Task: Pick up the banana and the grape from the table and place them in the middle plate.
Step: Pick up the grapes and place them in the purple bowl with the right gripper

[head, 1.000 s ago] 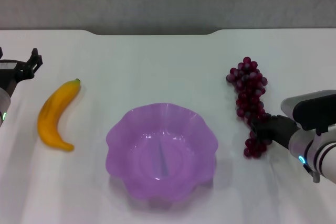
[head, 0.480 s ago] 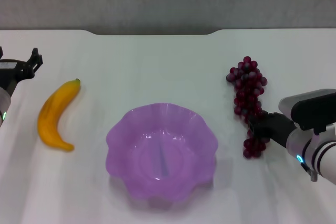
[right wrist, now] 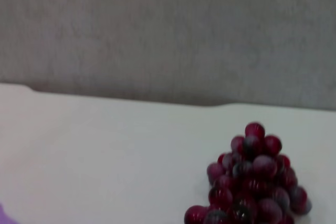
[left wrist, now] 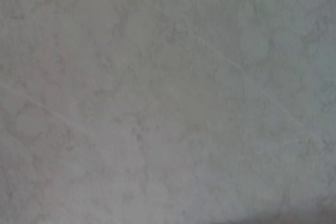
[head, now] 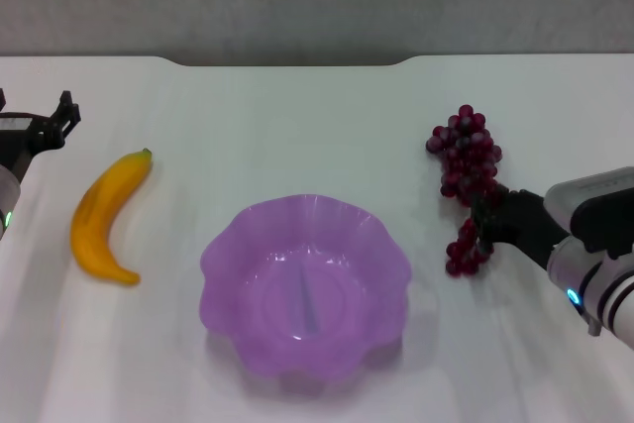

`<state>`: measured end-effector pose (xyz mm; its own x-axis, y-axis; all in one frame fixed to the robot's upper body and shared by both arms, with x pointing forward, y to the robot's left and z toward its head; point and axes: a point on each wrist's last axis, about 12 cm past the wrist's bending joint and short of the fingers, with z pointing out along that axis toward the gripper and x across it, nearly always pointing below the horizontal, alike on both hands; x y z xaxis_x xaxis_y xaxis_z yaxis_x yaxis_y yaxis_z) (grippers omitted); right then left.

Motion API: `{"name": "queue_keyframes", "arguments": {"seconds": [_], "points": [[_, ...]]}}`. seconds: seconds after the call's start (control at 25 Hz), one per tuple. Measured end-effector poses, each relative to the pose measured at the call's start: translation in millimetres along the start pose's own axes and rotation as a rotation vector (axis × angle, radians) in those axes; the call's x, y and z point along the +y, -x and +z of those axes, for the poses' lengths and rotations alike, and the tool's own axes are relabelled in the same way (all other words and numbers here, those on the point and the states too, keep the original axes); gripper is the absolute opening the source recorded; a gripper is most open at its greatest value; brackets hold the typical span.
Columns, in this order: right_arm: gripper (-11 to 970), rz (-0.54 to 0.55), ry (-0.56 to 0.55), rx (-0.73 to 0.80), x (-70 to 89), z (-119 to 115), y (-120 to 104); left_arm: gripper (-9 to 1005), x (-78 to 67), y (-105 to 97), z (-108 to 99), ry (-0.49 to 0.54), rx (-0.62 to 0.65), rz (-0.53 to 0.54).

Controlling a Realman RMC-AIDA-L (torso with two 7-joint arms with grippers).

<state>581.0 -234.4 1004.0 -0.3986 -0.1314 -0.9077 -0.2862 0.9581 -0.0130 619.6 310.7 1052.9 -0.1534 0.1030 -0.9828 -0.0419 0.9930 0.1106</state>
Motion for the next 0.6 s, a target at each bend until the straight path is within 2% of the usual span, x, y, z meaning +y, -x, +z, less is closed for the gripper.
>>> {"name": "queue_keyframes", "arguments": {"seconds": [0.6], "points": [[304,-0.045,0.090,-0.234,15.4,-12.1,14.7,889,3.7,-5.0,-3.8,0.009,0.011,0.003]]}}
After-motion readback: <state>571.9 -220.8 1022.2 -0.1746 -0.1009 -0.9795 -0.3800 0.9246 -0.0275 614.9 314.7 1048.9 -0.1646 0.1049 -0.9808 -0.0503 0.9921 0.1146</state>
